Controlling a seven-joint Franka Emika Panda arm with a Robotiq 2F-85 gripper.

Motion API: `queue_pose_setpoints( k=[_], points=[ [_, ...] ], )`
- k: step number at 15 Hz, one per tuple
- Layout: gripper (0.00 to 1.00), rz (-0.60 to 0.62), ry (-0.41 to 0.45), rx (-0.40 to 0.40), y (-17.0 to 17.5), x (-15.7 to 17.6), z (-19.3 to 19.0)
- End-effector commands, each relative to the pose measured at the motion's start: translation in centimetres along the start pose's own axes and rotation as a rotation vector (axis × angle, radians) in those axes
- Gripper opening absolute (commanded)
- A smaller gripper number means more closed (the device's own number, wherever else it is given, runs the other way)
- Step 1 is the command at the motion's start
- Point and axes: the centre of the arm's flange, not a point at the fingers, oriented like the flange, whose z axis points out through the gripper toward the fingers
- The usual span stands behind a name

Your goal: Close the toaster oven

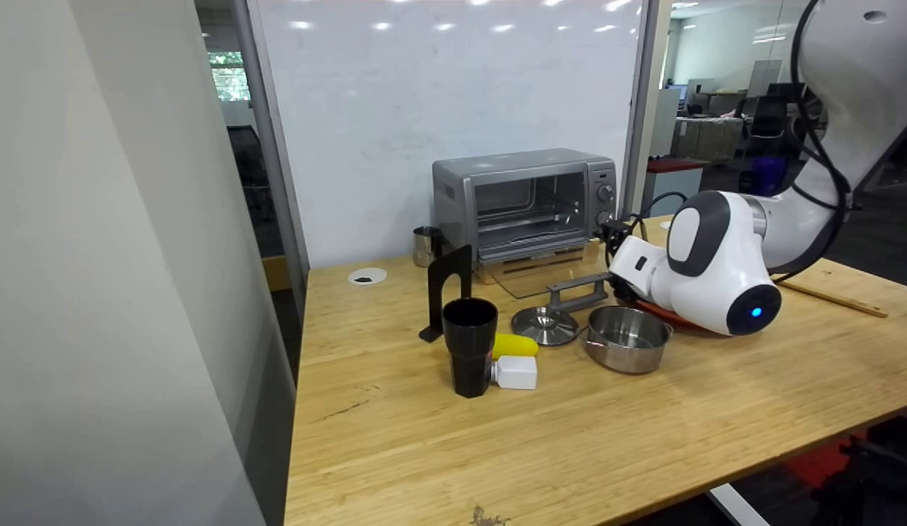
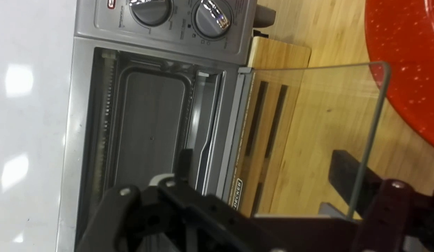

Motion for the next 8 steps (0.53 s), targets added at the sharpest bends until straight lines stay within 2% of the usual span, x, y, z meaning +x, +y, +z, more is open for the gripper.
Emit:
queue_pose_setpoints(
  k=[1,8],
  points=[
    [1.00,0.009,0.007,-0.054,0.20,-0.46,-0.03],
    [1.00,-0.014,-0.025,-0.153,0.12,-1.01,0.81]
  ],
)
